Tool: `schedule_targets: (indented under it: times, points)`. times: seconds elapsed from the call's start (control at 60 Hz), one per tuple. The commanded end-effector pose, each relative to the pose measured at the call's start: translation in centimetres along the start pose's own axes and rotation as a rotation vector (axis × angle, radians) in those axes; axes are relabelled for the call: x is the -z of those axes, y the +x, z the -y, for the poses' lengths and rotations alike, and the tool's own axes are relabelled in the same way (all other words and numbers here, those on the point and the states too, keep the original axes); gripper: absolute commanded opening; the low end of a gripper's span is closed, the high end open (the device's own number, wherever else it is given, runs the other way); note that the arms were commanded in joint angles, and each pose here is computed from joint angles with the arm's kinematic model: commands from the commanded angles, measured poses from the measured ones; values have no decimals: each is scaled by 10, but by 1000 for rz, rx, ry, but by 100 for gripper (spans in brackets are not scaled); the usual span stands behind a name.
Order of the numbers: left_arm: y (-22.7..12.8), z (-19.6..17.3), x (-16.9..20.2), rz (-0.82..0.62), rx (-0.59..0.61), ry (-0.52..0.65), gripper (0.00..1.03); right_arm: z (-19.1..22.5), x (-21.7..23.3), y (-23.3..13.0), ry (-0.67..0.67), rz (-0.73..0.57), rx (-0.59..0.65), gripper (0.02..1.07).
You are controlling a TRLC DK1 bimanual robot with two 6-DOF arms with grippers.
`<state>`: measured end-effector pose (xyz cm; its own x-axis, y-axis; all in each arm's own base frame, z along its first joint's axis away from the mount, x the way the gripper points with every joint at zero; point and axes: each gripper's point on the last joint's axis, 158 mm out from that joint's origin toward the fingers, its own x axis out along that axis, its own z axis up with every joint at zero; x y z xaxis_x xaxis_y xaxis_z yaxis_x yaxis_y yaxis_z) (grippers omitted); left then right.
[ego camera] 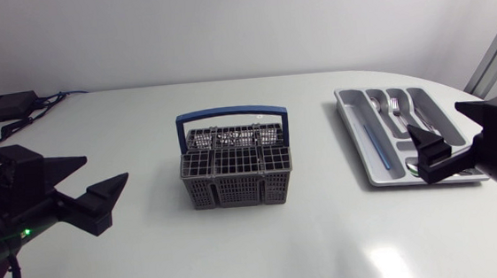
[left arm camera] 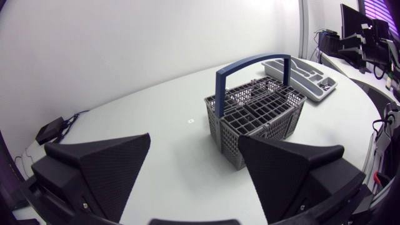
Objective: Transfer all utensils from the basket to the drawer tray.
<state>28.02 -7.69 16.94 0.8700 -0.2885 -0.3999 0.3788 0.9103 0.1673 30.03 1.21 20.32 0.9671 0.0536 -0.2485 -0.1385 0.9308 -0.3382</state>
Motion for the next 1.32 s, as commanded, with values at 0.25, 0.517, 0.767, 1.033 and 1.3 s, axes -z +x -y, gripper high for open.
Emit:
schedule_targets:
  times: [0.25, 0.517, 0.767, 1.033, 1.3]
  points:
    - [-16, -15, 19, 94, -101, -93, 99, 1, 26, -14, 84, 29, 55, 102]
    - [-23, -29, 36, 163, -188, -158, 99, -4, 39, -24, 182, 80, 75, 102]
    - [-27, -42, 52, 232, -269, -217, 99, -8, 52, -30, 275, 130, 89, 102]
    - [-28, -52, 64, 284, -326, -259, 99, -12, 64, -32, 365, 181, 99, 102]
    - [-28, -52, 64, 284, -326, -259, 99, -12, 64, -32, 365, 181, 99, 102]
